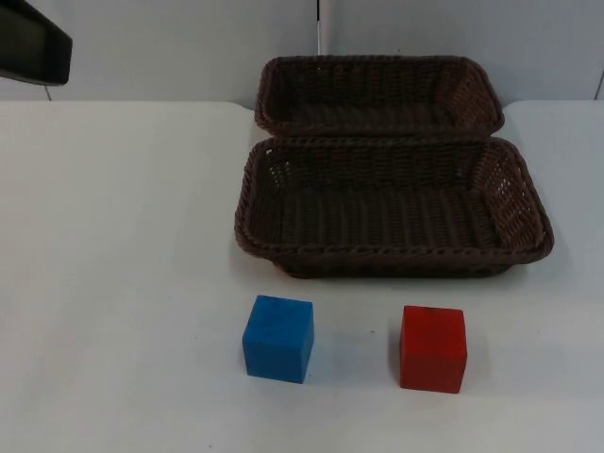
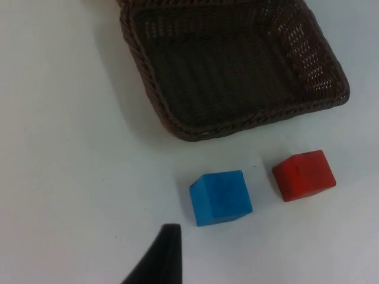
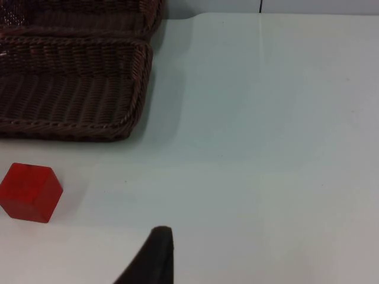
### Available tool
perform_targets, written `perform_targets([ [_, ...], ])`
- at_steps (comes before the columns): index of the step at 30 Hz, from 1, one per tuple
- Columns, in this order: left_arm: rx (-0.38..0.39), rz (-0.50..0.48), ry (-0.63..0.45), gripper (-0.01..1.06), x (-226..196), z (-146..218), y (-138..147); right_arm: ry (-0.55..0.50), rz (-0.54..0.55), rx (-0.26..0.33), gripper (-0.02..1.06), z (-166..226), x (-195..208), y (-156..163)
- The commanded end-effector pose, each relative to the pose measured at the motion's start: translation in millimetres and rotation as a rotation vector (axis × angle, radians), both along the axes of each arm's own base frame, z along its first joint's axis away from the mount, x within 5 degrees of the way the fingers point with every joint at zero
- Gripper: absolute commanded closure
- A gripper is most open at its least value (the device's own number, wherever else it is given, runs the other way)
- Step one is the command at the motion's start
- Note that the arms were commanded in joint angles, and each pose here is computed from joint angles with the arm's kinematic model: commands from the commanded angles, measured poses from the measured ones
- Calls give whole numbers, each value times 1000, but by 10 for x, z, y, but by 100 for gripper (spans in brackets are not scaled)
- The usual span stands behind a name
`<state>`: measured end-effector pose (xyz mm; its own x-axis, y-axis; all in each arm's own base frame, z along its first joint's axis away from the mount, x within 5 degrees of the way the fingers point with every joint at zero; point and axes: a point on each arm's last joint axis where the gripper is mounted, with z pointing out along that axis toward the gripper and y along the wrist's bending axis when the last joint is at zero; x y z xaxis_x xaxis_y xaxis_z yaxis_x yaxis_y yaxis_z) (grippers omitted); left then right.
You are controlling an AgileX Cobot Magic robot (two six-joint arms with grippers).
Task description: Pick up one cube with the left hand and place it into the upper basket. Pick up one cube with the right hand and place it into the lower basket.
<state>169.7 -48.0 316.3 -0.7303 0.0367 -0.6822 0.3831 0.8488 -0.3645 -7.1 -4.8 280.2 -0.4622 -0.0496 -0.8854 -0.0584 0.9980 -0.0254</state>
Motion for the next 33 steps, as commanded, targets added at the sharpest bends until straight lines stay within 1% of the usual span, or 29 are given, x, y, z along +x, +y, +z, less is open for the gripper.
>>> perform_targets([
  [1, -8, -19, 29, 0, 26, -19, -14, -7, 0, -6, -1, -1, 0, 2],
  [6, -2, -24, 66, 0, 80, -81, -13, -7, 0, -6, -1, -1, 0, 2],
  [8, 9, -34, 98, 0, 109, -130, -11, -7, 1, -5, -1, -1, 0, 4],
  [9, 19, -45, 131, 0, 139, -182, -9, -7, 1, -5, -1, -1, 0, 4],
  [11, 18, -47, 160, 0, 179, -229, -9, -7, 1, -5, -1, -1, 0, 4],
  [14, 22, -55, 188, 0, 239, -297, -31, -7, 1, -5, -1, -1, 0, 4],
  [16, 48, -68, 189, 0, 291, -351, -72, -7, 1, -5, -1, -1, 0, 4],
  [17, 48, -68, 189, 0, 291, -351, -72, -7, 1, -5, -1, -1, 0, 4],
  [21, 110, -140, 183, 0, 383, -455, -264, -7, 1, -5, -1, -1, 0, 4],
  [22, 110, -140, 183, 0, 383, -455, -264, -7, 1, -5, -1, -1, 0, 4],
  [26, 174, -175, 209, 0, 489, -524, -456, -7, 1, -5, -1, -1, 0, 4],
  [27, 174, -175, 209, 0, 489, -524, -456, -7, 1, -5, -1, -1, 0, 4],
  [31, 267, -182, 239, 0, 606, -627, -677, -7, 1, -5, -1, -1, 0, 4],
  [32, 267, -182, 239, 0, 606, -627, -677, -7, 1, -5, -1, -1, 0, 4],
  [33, 285, -188, 248, 0, 619, -668, -730, -7, 1, -5, -1, -1, 0, 4],
])
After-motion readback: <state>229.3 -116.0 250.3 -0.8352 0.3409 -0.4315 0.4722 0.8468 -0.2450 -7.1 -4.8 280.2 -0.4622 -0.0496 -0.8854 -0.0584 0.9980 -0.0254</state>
